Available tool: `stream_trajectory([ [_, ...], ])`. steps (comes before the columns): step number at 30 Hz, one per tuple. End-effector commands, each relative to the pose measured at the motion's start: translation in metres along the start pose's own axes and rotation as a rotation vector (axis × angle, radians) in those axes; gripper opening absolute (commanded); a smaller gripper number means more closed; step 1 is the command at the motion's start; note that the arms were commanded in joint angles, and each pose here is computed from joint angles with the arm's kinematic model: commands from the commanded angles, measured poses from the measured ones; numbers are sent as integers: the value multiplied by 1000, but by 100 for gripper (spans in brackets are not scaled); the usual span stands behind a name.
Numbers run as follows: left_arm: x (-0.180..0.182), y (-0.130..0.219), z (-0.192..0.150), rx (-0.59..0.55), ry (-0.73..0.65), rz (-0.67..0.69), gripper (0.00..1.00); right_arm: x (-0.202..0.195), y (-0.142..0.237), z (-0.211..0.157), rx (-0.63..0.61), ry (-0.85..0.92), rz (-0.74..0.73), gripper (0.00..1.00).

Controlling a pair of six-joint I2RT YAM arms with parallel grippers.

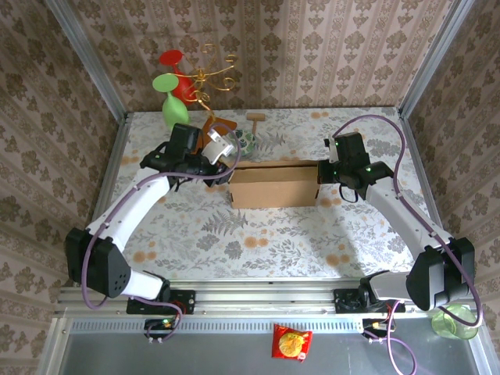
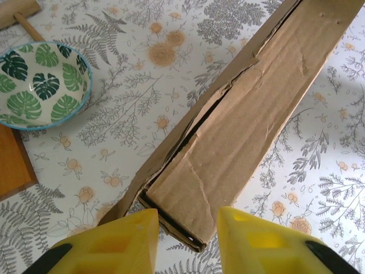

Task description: Fold the paper box

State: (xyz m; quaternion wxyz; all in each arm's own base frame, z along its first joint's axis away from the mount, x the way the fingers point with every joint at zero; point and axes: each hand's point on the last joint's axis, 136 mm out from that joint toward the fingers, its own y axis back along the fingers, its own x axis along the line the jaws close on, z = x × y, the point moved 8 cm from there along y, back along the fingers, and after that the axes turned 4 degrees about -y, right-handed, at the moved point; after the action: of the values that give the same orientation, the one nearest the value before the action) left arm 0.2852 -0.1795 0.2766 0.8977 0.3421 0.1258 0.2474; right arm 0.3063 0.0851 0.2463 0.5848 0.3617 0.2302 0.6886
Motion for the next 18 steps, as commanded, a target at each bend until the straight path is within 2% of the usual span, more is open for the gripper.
stream_trajectory([
  [1, 1, 0, 2, 21, -6, 7, 32, -2, -4, -11, 81, 16, -30, 0],
  [4, 5, -1, 3, 30, -10, 38, 34, -2, -4, -11, 81, 16, -27, 0],
  [9, 9, 14, 12, -12, -32, 138, 53, -2, -3, -11, 83, 17, -29, 0],
  [14, -1, 24, 10, -39, -144, 110, 65, -2, -3, -12, 87, 20, -28, 0],
  [18, 2, 18, -4, -47, -214, 57, 67, -1, -4, -11, 87, 22, -23, 0],
])
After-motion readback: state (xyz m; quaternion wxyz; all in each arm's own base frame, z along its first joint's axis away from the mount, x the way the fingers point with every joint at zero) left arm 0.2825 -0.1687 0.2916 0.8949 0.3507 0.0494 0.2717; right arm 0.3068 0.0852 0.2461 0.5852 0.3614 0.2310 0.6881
